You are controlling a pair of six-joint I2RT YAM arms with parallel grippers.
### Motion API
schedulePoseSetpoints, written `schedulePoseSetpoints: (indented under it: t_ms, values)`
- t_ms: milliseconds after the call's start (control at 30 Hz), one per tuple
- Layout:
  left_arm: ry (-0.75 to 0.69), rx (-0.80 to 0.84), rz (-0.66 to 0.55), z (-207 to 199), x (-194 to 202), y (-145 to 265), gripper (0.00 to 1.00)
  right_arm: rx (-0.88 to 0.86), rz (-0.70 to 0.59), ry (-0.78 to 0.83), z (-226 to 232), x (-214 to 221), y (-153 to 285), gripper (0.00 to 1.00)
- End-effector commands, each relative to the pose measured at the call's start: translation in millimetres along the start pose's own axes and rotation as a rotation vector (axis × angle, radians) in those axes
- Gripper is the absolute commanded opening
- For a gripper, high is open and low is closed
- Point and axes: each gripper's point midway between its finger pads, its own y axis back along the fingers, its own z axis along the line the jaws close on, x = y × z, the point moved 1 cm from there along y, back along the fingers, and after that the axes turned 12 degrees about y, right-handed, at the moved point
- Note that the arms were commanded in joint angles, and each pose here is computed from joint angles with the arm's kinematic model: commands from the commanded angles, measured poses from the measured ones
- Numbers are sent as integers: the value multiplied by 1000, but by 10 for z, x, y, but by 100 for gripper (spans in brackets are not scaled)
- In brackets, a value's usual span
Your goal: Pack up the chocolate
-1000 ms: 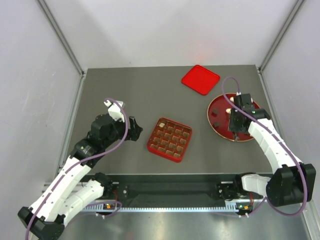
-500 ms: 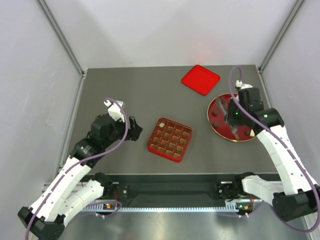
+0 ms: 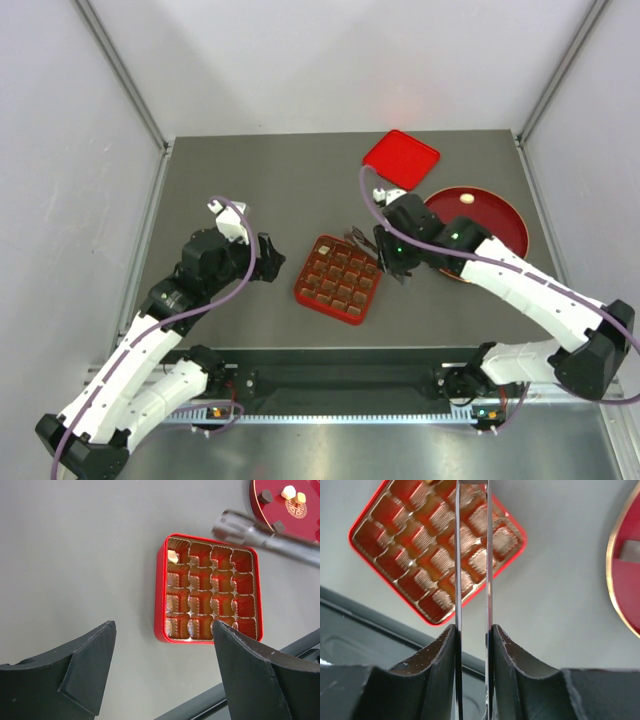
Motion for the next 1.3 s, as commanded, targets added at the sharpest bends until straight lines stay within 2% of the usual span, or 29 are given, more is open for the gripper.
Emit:
schedulePoseSetpoints:
  t_ms: [0, 400, 600, 833, 933, 1100, 1267]
  values:
    - [-6, 11, -27, -30, -61, 21, 83, -20, -101, 1, 176, -288, 62, 23]
    - [-7, 11, -27, -31, -65, 20, 83, -17, -51, 46, 352, -218, -91, 30]
    - [-7, 9, -28, -29, -66, 20, 83, -2, -66, 41, 333, -270, -37, 37]
    - [-9, 10, -26, -27, -59, 18, 83, 22, -83, 26, 287, -336, 75, 40]
    - [-9, 10, -26, -27, -58, 21, 83, 92, -103, 10, 136, -380, 212, 38]
    - [-7, 10, -29, -28, -65, 24, 83, 246, -95, -107, -494, -313, 393, 38]
    - [-9, 12, -30, -31, -65, 31, 83, 317, -85, -169, -940, -170, 479, 38]
